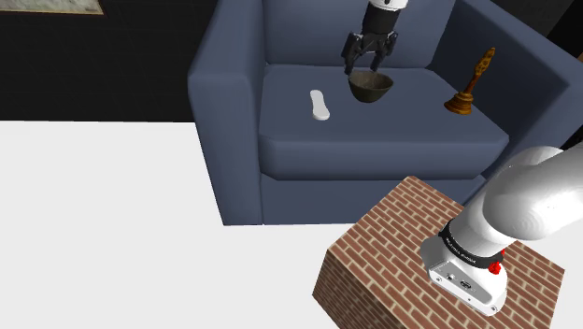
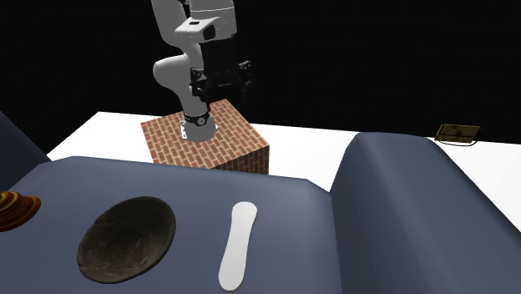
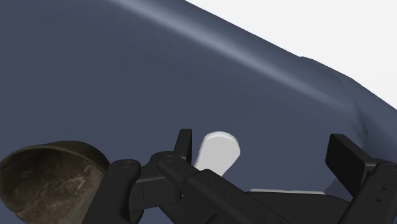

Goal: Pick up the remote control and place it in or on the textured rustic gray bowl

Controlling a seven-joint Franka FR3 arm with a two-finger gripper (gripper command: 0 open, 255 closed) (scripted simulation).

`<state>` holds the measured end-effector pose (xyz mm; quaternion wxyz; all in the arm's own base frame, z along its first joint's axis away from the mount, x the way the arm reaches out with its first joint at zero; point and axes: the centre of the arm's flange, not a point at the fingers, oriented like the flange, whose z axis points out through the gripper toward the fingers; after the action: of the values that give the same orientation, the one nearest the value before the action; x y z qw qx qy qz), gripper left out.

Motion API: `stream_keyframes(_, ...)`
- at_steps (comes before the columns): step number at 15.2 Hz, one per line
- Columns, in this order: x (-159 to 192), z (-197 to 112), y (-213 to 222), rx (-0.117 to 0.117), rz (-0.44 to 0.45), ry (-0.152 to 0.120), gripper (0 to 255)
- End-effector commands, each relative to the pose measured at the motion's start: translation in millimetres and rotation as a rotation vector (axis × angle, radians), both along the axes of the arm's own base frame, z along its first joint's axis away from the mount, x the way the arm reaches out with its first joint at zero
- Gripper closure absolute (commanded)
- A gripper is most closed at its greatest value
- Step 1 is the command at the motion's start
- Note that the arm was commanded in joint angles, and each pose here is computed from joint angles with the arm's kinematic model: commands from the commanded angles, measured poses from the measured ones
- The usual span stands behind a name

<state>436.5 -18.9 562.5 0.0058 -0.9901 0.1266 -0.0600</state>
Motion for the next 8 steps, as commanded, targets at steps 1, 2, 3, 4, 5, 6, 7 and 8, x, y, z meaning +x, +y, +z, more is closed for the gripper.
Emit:
stream_keyframes(1, 24.5, -17.7, -6.0, 0.003, -0.029, 0.01, 0)
stream_keyframes(2, 35.6, -25.2, -9.1, 0.005, -0.043, 0.015, 0)
stream_keyframes(3, 46.7, -32.7, -12.4, 0.007, -0.058, 0.02, 0)
stream_keyframes(4, 57.7, -40.4, -15.8, 0.009, -0.072, 0.026, 0)
stream_keyframes(5, 68.5, -48.1, -19.4, 0.011, -0.086, 0.031, 0)
stream_keyframes(6, 79.3, -55.9, -23.1, 0.013, -0.1, 0.036, 0)
stream_keyframes(7, 90.0, -63.7, -26.9, 0.015, -0.115, 0.041, 0)
stream_keyframes(8, 100.6, -71.6, -30.9, 0.016, -0.129, 0.046, 0)
